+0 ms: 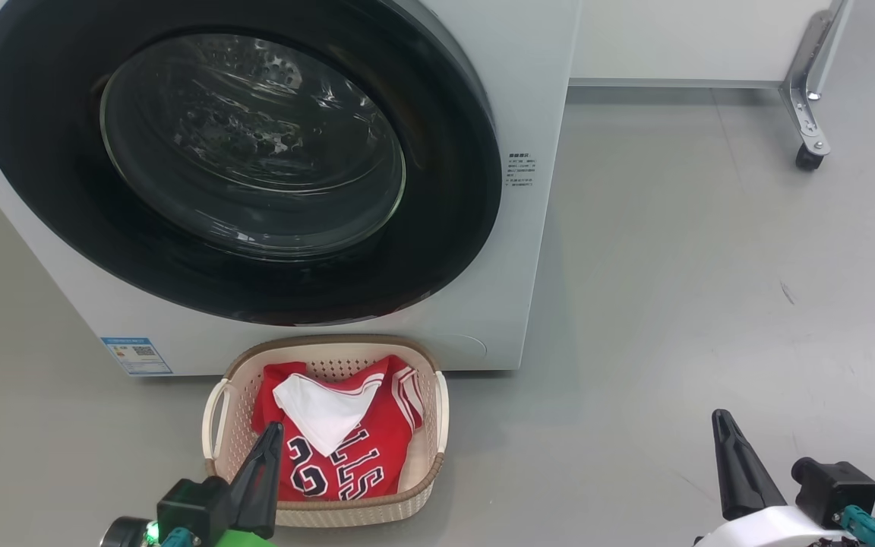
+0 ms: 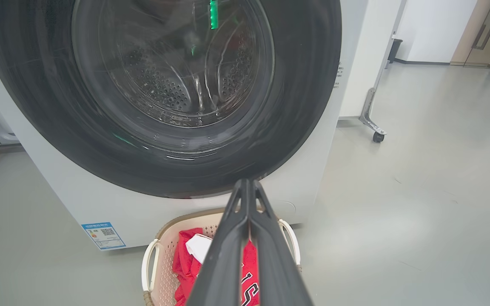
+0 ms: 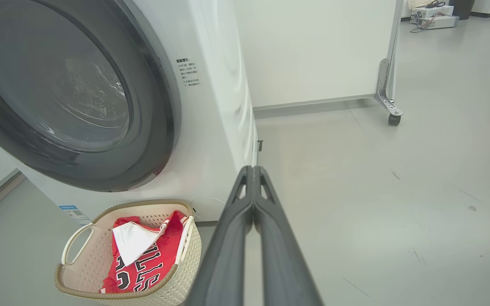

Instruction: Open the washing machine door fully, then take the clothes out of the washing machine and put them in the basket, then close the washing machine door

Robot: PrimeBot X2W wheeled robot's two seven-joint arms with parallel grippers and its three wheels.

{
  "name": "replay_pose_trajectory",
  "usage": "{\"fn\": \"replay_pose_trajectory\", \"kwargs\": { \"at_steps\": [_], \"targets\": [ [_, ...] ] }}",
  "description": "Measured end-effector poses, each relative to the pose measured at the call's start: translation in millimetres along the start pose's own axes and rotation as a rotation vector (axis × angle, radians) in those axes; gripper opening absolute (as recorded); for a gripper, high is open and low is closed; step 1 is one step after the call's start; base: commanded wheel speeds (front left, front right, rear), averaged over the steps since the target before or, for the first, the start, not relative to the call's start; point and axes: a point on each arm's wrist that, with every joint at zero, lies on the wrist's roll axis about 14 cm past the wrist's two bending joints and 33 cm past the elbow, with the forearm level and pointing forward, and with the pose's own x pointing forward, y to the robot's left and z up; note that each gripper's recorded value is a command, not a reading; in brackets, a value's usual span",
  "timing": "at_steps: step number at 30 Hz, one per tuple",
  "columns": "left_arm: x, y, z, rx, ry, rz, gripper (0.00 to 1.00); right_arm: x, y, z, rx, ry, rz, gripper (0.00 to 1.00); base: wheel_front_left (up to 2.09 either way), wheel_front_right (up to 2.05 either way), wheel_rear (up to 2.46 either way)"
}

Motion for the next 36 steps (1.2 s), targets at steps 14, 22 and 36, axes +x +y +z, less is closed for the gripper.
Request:
{"fn": "replay_pose_trajectory", "kwargs": {
  "at_steps": [14,22,36],
  "targets": [
    [3.0,11.8,2.5,-0.213,0.008,0.046,0.0,1.1,-12.1,0.5,0.206,0.018,-0.054,0.0,0.0,0.0,0.0],
    [4.3,18.9,1.3,-0.326,0.021,0.073,0.0,4.7,-19.4,4.5,0.305,0.016,-0.076,0.0,0.0,0.0,0.0],
    [6.4,31.8,-1.8,-0.514,0.038,0.111,0.0,9.0,-31.0,6.6,0.482,0.022,-0.107,0.0,0.0,0.0,0.0]
  ]
}}
